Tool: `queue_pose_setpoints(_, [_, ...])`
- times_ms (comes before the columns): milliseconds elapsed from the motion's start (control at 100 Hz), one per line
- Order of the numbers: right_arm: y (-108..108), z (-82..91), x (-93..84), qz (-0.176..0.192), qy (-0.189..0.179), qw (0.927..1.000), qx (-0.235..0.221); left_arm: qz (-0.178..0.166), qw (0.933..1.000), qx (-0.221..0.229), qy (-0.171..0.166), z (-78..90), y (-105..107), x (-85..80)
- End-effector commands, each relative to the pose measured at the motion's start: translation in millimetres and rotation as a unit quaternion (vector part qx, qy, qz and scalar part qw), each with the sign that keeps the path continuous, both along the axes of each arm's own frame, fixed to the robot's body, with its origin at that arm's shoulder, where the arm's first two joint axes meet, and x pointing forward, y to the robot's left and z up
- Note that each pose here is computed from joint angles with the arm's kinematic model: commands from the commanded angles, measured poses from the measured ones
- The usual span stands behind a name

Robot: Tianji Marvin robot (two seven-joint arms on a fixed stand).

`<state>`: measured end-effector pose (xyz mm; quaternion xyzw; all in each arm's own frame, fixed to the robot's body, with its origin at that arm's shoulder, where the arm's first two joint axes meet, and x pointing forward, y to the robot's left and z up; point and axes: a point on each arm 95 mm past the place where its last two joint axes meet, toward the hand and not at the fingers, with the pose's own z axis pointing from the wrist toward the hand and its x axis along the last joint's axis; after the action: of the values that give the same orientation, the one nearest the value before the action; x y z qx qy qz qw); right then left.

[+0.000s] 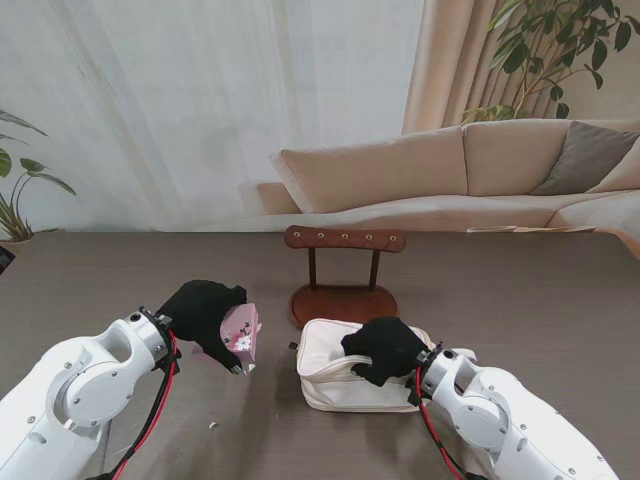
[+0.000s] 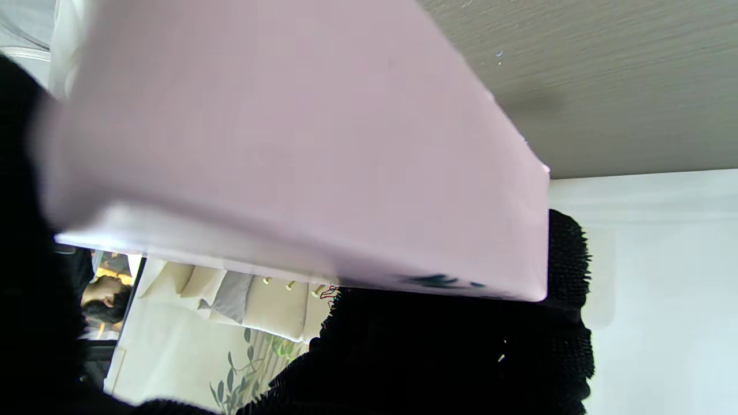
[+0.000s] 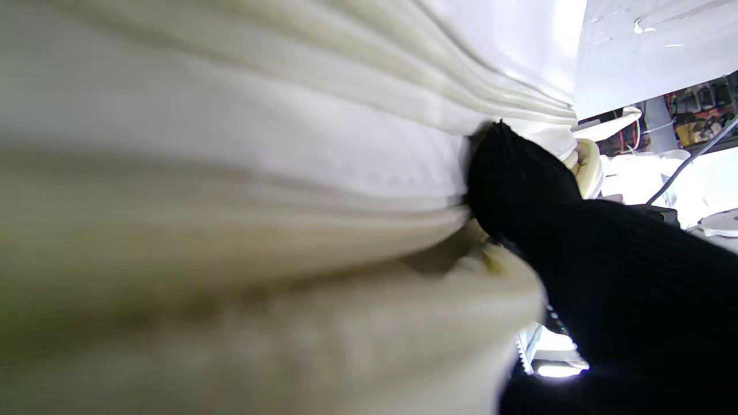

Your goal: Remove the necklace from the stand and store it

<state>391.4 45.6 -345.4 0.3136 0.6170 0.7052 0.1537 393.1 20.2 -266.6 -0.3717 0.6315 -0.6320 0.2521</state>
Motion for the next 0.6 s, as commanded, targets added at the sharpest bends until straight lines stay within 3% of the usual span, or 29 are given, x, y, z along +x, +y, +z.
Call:
queue_pose_setpoints(0, [22.3,0.8,-6.6,0.018,0.008,0.9998,0.009,0.002,1.0,0.006,0.006,-0.7,1.7,-1.2])
queue_pose_setpoints(360, [54.9,5.8,-3.5,0.002,0.014,0.9995,0.027,0.011,0.9999,0.007,0.002,0.4,8.7,-4.5])
queue_pose_setpoints(590, [51.8,6.5,-5.0,0.005,0.009,0.9999,0.0,0.012,0.9999,0.009,0.003,0.3,9.6,-5.7])
